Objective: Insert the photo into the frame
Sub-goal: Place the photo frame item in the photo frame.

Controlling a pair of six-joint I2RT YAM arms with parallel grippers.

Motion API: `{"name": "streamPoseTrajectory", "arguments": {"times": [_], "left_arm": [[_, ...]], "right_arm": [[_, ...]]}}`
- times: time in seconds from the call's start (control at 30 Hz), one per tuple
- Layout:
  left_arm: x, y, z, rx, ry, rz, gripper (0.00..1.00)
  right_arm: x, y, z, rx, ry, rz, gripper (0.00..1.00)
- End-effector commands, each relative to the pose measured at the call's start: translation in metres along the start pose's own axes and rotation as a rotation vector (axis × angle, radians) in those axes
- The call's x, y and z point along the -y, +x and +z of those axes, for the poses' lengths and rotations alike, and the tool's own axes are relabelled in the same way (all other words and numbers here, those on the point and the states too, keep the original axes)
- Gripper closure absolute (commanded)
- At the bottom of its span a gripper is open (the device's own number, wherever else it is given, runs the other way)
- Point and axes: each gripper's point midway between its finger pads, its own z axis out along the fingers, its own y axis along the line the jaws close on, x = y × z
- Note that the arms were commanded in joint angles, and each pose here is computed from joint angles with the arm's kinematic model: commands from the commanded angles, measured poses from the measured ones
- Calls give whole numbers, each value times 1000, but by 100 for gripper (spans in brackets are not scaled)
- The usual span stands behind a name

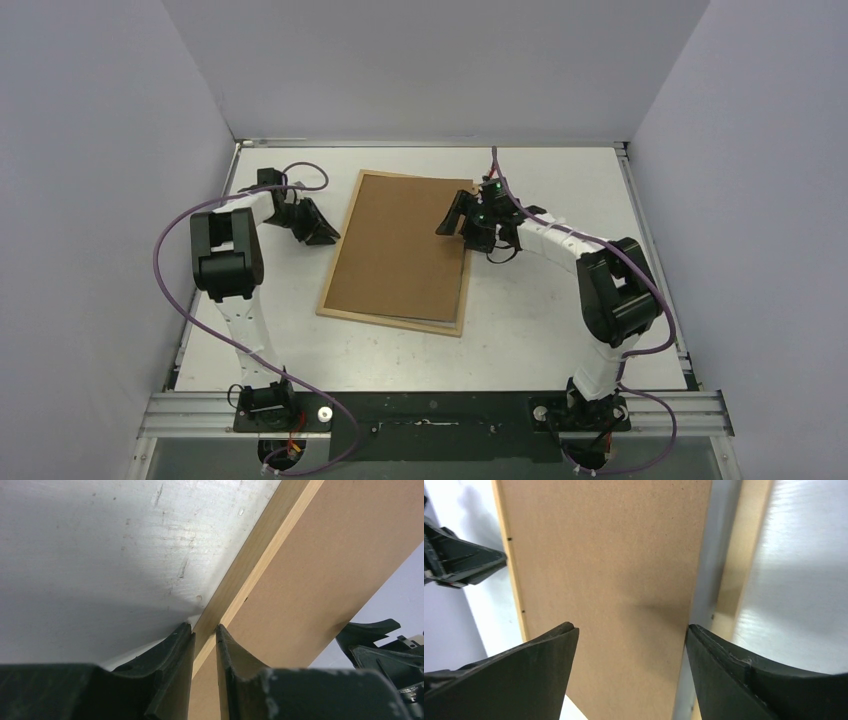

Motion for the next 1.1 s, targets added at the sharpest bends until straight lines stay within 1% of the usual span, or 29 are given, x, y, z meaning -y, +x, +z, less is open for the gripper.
{"name": "streamPoseTrajectory", "arguments": {"times": [0.0,0.27,0.4,0.5,0.63,0.77,0.87,1.07], "left_arm": [[12,-13,-11,25,10,27,76],[17,-19,-17,47,6,50,65],[18,-17,-17,47,5,86,57],[16,-15,-14,48,-2,107,52],[14,-12,-6,25,-8,113,51],[15,-3,-3,6,-25,137,52],[9,6,-3,11,-64,156,52],[-4,22,-6,8,-147,205,48]], "right_arm": [[10,-5,-28,-23,139,-76,20],[37,-8,-43,-21,266,-85,17],[49,-9,-42,-8,301,-52,16],[55,-10,-32,-8,305,-52,16],[60,-4,-10,-61,325,-77,19],[65,8,1,-110,354,-130,21],[69,18,1,-147,378,-180,21],[81,35,-7,-206,468,-299,18]]}}
